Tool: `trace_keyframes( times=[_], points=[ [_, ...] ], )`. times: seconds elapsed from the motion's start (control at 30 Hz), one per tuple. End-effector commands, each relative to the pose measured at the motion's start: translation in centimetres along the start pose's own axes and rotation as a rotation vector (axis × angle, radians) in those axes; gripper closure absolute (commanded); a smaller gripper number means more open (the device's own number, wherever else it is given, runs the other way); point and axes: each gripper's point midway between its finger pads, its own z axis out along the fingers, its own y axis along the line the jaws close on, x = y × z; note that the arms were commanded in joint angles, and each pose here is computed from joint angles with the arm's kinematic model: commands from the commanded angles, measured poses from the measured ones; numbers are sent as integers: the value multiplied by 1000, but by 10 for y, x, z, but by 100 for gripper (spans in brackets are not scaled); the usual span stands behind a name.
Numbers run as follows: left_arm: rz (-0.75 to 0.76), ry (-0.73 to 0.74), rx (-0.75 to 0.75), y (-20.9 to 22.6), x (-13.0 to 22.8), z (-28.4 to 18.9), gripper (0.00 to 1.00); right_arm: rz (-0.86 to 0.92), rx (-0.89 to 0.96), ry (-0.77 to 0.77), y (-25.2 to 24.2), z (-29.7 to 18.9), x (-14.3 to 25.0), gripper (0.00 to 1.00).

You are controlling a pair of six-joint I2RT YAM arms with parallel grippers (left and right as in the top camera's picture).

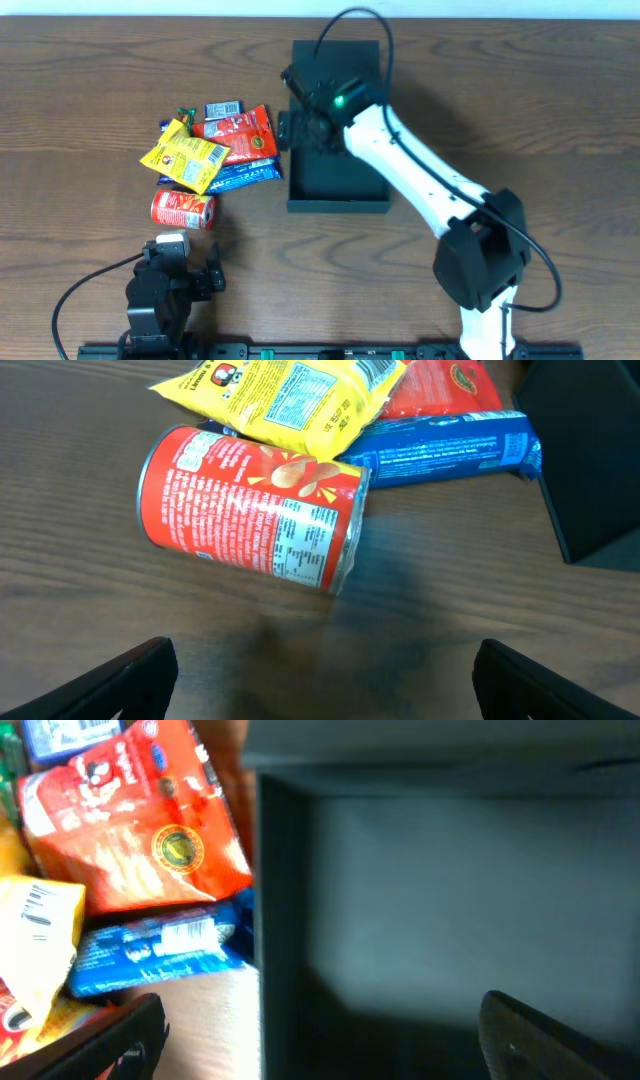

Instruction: Pack container

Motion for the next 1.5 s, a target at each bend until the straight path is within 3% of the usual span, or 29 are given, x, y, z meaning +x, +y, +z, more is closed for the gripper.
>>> trace_keyframes(
  times=[0.0, 0.17, 0.43, 0.67, 0.8, 0.97, 1.47],
  points=[
    [-7, -1, -3, 1, 1, 1, 5, -31, 114, -149, -24, -51, -36, 1],
    [-7, -1, -3, 1, 1, 1, 5, -23, 238, -144, -75, -71, -45, 1],
    [-7, -1, -3, 1, 1, 1, 5, 60, 283, 32, -148, -25, -27, 1],
    [-7, -1, -3, 1, 1, 1, 4, -8, 180, 109, -144, 13, -6, 20],
    [-7, -1, -3, 1, 1, 1, 5, 18, 193, 132, -152, 31, 7, 41],
    [-7, -1, -3, 1, 1, 1, 5, 20, 198, 155, -158, 46, 21, 98],
    [-7, -1, -3, 1, 1, 1, 4, 65, 129, 41, -143, 52, -7, 99]
  ],
)
